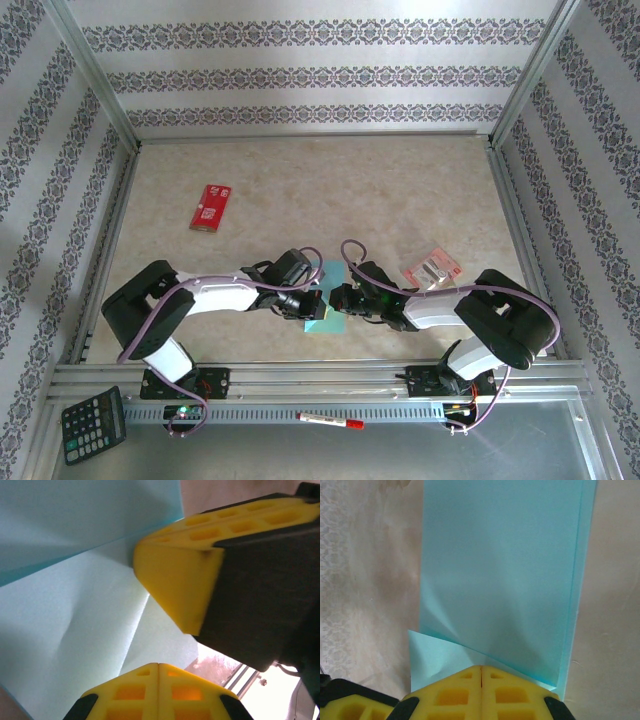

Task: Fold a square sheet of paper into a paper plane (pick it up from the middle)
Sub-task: Fold the triangle a second time at the center of the table.

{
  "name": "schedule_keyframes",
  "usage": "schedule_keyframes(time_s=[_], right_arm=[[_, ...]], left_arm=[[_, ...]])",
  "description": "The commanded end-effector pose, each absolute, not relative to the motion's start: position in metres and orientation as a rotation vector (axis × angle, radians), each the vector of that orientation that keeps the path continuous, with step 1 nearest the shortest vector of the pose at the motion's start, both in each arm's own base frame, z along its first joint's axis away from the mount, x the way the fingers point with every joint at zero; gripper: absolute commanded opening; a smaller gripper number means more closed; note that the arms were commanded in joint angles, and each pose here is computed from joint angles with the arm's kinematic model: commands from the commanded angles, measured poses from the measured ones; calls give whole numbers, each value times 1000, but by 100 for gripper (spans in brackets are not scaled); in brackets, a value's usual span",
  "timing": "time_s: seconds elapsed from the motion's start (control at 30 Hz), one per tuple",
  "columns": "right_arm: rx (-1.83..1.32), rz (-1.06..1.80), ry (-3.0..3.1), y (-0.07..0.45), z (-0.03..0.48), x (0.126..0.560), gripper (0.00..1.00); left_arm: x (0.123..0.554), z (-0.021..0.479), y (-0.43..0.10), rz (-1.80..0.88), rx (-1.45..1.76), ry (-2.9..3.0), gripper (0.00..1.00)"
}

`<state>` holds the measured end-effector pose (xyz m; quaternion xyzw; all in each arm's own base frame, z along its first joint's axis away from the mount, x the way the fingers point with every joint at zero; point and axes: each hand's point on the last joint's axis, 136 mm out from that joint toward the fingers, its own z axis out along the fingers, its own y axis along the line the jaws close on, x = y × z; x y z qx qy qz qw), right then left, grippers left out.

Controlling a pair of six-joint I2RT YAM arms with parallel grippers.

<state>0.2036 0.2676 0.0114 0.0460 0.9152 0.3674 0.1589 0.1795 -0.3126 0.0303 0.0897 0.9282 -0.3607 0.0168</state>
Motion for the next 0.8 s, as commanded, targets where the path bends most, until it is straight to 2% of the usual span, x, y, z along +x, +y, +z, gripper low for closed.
schedule_keyframes(time_s=[0.0, 0.27, 0.77], right_arm=[[180, 709, 2907, 212, -55, 154, 0], [196, 707, 2911, 211, -56, 153, 0], [211, 678, 2939, 208, -62, 150, 0]], left_arm=[[187, 32, -317, -1165, 251, 2860, 0], [186, 17, -309, -1128, 224, 2907, 0], [155, 4, -286, -1154, 158, 2995, 0]])
